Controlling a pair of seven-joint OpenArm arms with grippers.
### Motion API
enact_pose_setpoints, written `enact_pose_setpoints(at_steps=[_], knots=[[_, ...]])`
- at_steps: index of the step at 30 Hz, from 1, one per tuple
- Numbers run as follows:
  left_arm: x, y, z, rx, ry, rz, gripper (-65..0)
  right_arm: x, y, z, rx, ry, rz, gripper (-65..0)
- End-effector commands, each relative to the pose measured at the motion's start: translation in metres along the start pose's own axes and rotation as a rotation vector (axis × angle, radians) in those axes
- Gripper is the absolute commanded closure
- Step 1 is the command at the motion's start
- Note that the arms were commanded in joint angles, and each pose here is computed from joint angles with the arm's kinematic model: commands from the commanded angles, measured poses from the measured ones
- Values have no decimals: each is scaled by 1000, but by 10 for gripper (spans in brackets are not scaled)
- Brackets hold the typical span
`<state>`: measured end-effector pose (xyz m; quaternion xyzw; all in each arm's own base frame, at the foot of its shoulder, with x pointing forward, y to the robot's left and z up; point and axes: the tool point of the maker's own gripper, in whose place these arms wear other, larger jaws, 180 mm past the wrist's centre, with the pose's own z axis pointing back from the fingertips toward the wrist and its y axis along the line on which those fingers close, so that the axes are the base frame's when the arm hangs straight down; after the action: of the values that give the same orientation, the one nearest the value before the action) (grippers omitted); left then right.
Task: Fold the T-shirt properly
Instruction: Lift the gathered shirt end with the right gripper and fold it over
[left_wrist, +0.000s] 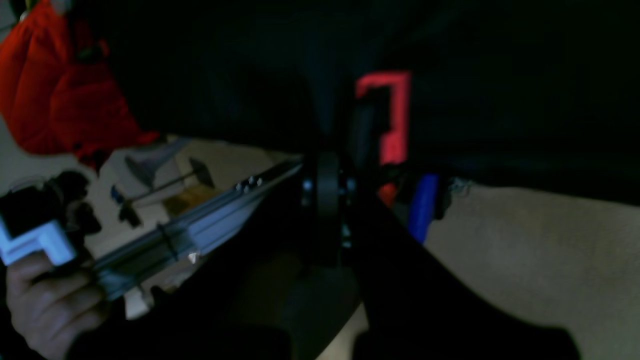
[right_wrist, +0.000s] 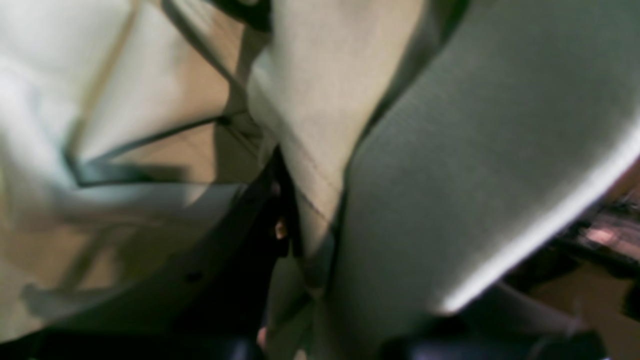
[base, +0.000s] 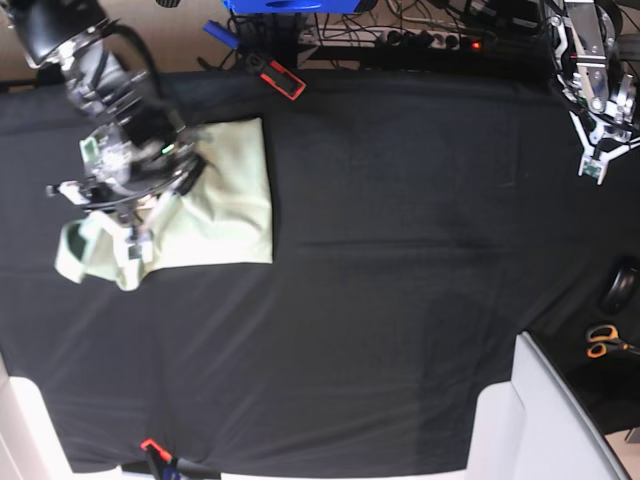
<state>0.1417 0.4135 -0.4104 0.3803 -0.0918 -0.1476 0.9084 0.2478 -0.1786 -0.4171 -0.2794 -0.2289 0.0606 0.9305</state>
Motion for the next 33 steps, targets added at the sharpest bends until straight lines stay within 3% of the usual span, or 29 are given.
enact_pose_setpoints(at_steps=[1,6,9,21,33], knots=[[3,13,1,40,-7,-8,0,20,-4,7,-42,-79,2,0],[8,6,2,26,-20,-22,0,26,3,10,-173,-137,118,0],[8,7,2,27,-21,-21,0,29,19,14,-176,-145,212,0],[16,9,-4,25,-18,-1,0,34,60,13,-247,-153,353,0],[22,5,-9,13,-44,5,0,44,87,29,-182,-165,315,0]])
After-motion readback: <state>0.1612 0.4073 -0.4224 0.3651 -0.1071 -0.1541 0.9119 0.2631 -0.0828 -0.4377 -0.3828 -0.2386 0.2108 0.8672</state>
